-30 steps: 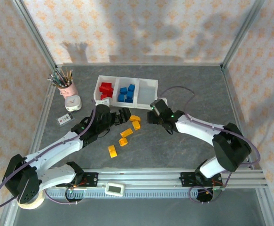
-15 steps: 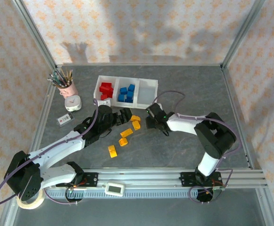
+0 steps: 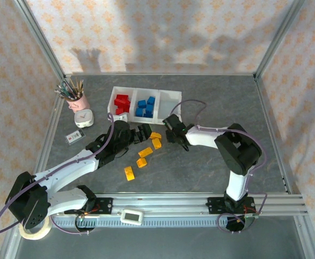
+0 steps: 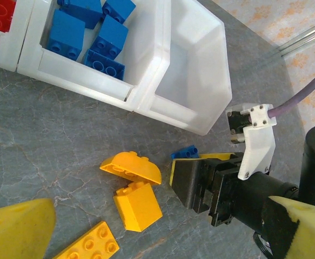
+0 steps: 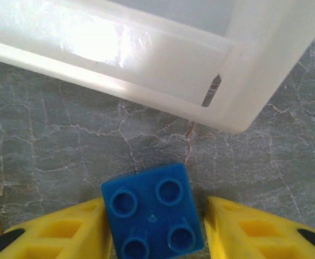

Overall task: Sort the legos into containers by color
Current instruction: Pick up the lego from the center of the table.

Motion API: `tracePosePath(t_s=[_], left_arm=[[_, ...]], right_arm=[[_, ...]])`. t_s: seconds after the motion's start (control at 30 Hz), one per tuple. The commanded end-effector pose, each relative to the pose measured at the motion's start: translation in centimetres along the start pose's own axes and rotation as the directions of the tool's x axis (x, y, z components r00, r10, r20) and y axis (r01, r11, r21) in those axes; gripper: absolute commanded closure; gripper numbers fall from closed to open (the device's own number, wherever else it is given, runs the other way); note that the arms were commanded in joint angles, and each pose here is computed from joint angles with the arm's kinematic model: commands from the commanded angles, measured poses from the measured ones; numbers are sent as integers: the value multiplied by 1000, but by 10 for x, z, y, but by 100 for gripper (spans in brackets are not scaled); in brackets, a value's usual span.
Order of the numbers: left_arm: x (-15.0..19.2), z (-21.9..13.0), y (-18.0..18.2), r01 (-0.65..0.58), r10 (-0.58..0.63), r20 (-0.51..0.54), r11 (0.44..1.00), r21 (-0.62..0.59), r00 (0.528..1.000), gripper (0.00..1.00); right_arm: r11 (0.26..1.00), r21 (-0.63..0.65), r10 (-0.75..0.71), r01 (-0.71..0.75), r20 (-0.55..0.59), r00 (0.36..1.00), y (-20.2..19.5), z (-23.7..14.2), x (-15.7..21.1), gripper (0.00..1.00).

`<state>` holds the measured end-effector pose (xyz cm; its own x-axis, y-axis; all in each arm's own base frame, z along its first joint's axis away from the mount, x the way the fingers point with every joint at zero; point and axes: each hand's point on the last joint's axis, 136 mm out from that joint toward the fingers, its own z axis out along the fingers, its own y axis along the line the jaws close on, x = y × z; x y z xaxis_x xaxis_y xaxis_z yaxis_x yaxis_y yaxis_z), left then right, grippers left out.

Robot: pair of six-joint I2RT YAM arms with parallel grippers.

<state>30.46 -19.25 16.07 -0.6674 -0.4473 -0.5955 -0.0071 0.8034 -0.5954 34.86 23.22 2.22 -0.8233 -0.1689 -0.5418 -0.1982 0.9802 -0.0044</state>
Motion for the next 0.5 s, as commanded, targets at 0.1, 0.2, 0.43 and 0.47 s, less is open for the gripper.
tracePosePath(t_s=[0.1,0.2,0.43,0.47], left_arm=[[-6,0,-6,-10,10,26,1000,4,1000,1],[-6,0,-5,-12,12,24,1000,0,1000,1],[-9,-3,-5,-20,20,36,1000,-5,999,1],[-10,-3,-6,-23,23,37,1000,-3,999,1]], right_arm=[[1000,-3,1,-1,26,1000,2,3,-11,62],[1000,-10,-2,3,10,1000,2,1,-6,69],[1000,-16,18,-18,24,1000,-5,-17,-2,77],[1000,-21,21,-20,29,999,-4,-21,-5,77]])
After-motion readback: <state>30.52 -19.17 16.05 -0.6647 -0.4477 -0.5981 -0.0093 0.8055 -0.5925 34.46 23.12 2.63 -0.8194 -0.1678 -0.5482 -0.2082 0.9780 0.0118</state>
